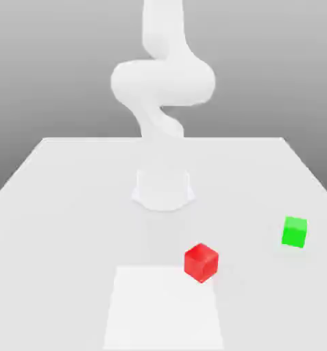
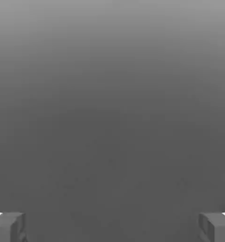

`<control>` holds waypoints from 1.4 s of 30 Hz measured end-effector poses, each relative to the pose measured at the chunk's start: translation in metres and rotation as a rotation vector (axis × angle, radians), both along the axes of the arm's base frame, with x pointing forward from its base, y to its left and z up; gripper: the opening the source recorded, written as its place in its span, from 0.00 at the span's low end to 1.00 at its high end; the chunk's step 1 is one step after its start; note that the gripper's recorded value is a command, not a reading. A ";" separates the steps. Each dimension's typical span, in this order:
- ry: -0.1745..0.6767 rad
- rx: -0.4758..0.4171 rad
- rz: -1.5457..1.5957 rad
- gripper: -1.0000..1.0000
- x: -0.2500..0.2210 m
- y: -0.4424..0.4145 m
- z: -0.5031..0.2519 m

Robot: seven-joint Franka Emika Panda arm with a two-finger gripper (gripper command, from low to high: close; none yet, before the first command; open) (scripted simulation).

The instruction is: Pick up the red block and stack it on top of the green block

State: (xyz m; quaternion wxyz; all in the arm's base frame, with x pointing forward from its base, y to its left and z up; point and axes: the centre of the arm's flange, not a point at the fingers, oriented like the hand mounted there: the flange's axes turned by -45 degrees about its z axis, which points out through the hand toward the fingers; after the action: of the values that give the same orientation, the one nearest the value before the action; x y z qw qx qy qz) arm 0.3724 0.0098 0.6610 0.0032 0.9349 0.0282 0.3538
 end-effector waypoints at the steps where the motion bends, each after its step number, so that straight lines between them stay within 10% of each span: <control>1: 0.037 -0.018 0.030 0.50 0.011 0.005 -0.025; 9: 0.323 -0.144 0.289 0.50 0.037 0.043 -0.225; 18: 0.661 -0.258 0.633 0.50 -0.042 0.069 -0.452; 23: 0.687 -0.266 0.663 0.50 -0.052 0.070 -0.507; 24: 0.688 -0.266 0.663 0.00 -0.053 0.069 -0.514; 42: 0.673 -0.322 0.813 0.00 -0.058 0.097 -0.448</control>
State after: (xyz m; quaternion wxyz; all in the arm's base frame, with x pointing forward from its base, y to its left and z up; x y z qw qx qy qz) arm 0.3148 0.1071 0.2127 -0.0001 0.8979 0.4403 -0.0005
